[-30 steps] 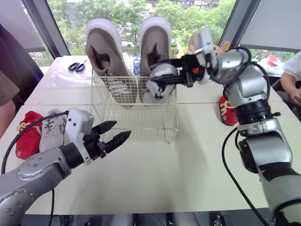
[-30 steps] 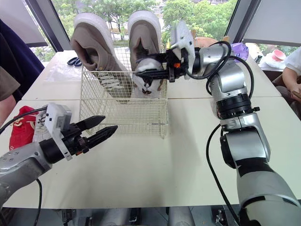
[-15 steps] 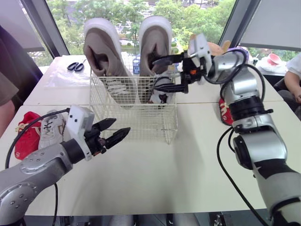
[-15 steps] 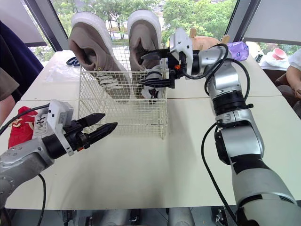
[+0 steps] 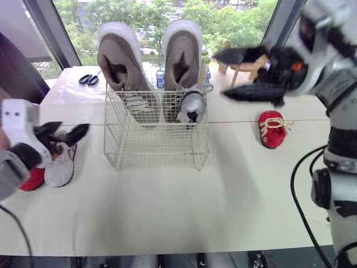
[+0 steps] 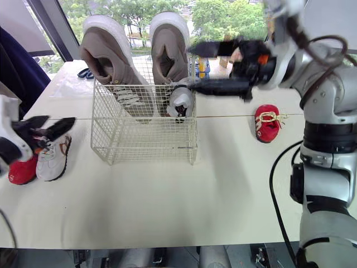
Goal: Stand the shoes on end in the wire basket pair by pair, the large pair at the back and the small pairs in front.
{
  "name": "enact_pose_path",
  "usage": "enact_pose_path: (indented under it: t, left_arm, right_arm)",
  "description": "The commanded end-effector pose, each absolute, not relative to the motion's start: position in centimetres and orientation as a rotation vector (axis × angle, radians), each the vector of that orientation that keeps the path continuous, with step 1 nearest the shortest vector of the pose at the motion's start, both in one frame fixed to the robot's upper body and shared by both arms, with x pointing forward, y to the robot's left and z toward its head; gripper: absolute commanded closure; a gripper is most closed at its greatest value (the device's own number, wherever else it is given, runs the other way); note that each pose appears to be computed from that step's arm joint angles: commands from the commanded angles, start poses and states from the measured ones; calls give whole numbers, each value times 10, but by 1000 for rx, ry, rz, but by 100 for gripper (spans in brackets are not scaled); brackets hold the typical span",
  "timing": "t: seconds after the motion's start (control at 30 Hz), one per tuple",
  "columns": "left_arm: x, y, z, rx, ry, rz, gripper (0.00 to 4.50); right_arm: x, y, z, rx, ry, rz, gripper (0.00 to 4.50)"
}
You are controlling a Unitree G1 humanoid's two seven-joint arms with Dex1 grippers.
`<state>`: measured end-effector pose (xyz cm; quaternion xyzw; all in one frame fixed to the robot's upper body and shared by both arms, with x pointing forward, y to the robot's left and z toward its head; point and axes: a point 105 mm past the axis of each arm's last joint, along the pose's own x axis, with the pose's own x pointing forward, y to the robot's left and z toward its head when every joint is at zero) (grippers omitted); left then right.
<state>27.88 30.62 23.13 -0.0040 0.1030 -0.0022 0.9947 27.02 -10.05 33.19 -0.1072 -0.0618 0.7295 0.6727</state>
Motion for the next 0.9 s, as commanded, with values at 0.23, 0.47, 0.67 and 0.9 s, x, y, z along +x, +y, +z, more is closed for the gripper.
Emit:
enact_pose_path:
  t: [0.23,0.47,0.67,0.9]
  left_arm:
    - [313,360,226,6,488,176,5]
    - [343,357,202,-21,632,129,5]
    - [357,356,169,-33,773,110,27]
    - [369,356,154,-40,807,105,340]
  right_arm:
    - [249,-91,275,-497,75,1679,0]
    - [244,-88,273,-477,63,1650,0]
    - [243,-90,274,-456,59,1600,0]
    - [245,-91,274,-436,49,1557,0]
